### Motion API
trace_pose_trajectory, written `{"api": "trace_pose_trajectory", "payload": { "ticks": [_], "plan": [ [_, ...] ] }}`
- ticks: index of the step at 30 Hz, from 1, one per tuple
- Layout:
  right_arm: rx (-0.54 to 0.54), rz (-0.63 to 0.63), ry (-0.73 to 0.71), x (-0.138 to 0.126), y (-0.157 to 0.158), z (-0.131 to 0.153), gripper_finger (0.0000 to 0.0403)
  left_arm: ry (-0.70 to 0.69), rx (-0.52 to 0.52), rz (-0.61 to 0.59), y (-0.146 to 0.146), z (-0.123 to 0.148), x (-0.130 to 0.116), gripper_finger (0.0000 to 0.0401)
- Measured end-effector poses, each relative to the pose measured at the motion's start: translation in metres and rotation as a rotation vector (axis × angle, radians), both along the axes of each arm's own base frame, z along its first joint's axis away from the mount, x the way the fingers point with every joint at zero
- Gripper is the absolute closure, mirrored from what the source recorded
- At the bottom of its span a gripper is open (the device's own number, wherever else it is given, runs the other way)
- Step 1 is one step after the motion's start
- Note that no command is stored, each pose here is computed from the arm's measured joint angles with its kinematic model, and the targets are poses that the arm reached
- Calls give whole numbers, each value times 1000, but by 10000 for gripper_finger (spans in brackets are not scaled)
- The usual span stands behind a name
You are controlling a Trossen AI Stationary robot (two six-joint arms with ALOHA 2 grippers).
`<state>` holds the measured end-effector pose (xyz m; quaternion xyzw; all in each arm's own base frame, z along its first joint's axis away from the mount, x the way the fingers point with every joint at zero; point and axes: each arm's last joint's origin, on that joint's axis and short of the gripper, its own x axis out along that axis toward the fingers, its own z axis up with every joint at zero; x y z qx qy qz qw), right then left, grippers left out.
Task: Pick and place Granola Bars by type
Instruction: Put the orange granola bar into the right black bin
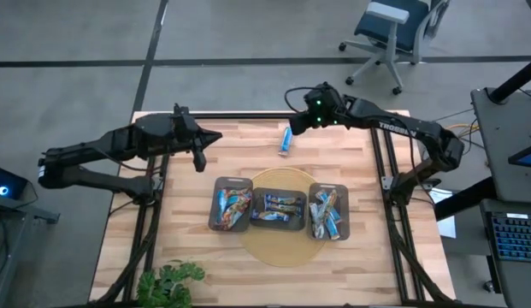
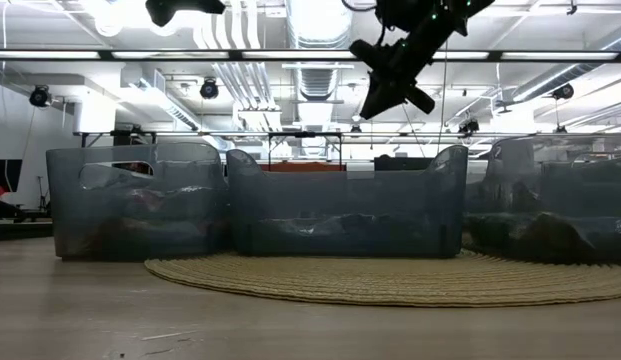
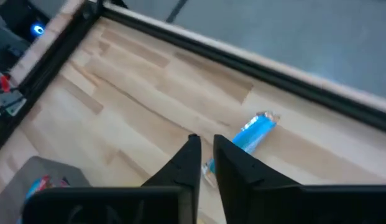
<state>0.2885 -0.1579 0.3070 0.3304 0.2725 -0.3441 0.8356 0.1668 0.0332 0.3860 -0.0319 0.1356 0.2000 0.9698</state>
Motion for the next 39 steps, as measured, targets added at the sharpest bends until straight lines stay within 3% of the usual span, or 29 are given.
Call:
{"api": "trace_pose_trajectory", "payload": {
  "ticks": [7, 14, 21, 26, 33, 39],
  "plan": [
    [172, -25, 22, 9, -23, -32, 297, 11, -14, 11, -1, -20, -12, 401],
    [335, -2, 19, 36, -45, -56, 211, -24, -68, 30, -2, -30, -17, 401],
    [393, 0, 192, 57, -63, -68, 147, -37, -65, 29, -3, -29, -21, 401],
    [409, -38, 261, 66, -78, -70, 134, -36, -64, 29, -3, -29, -21, 401],
    [434, -124, 279, 76, -100, -70, 147, -39, -72, 32, -3, -29, -20, 401],
    [498, -1, 203, 90, -104, -64, 159, -47, -72, 32, -2, -28, -20, 401]
  ]
}}
